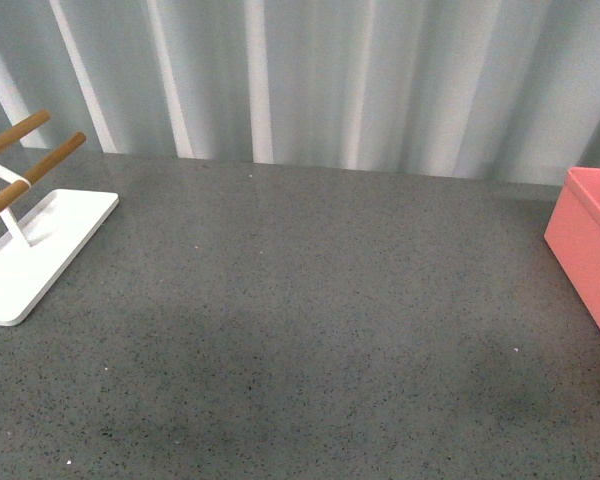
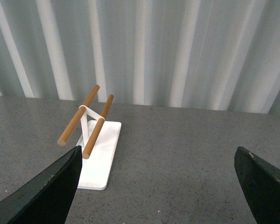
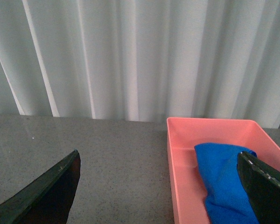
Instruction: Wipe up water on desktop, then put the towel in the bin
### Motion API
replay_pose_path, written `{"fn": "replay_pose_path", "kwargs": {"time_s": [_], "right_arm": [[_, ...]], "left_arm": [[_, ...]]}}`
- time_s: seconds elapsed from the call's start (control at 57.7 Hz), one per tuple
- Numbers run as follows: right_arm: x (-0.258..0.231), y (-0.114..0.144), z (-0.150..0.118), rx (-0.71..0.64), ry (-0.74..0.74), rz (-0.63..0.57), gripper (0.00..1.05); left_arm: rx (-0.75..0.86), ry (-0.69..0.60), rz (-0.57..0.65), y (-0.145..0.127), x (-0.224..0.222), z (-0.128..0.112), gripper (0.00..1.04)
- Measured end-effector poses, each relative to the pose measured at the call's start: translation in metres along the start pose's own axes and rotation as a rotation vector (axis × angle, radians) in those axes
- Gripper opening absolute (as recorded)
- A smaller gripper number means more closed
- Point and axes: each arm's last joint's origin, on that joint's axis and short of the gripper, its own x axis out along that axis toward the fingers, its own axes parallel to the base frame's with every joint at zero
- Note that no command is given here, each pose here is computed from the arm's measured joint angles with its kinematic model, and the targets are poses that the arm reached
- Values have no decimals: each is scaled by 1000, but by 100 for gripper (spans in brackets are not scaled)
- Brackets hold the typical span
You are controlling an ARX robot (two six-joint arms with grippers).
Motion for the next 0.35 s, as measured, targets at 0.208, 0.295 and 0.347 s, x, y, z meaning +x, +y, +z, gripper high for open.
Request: {"fn": "replay_pose_path", "kwargs": {"time_s": [0.208, 0.295, 0.347], "right_arm": [[0, 0, 0, 0, 0, 0, 98], [0, 0, 0, 0, 0, 0, 98], [0, 0, 0, 0, 0, 0, 98]], "left_arm": [[0, 0, 0, 0, 0, 0, 98], [0, 0, 0, 0, 0, 0, 98], [0, 0, 0, 0, 0, 0, 98]]}}
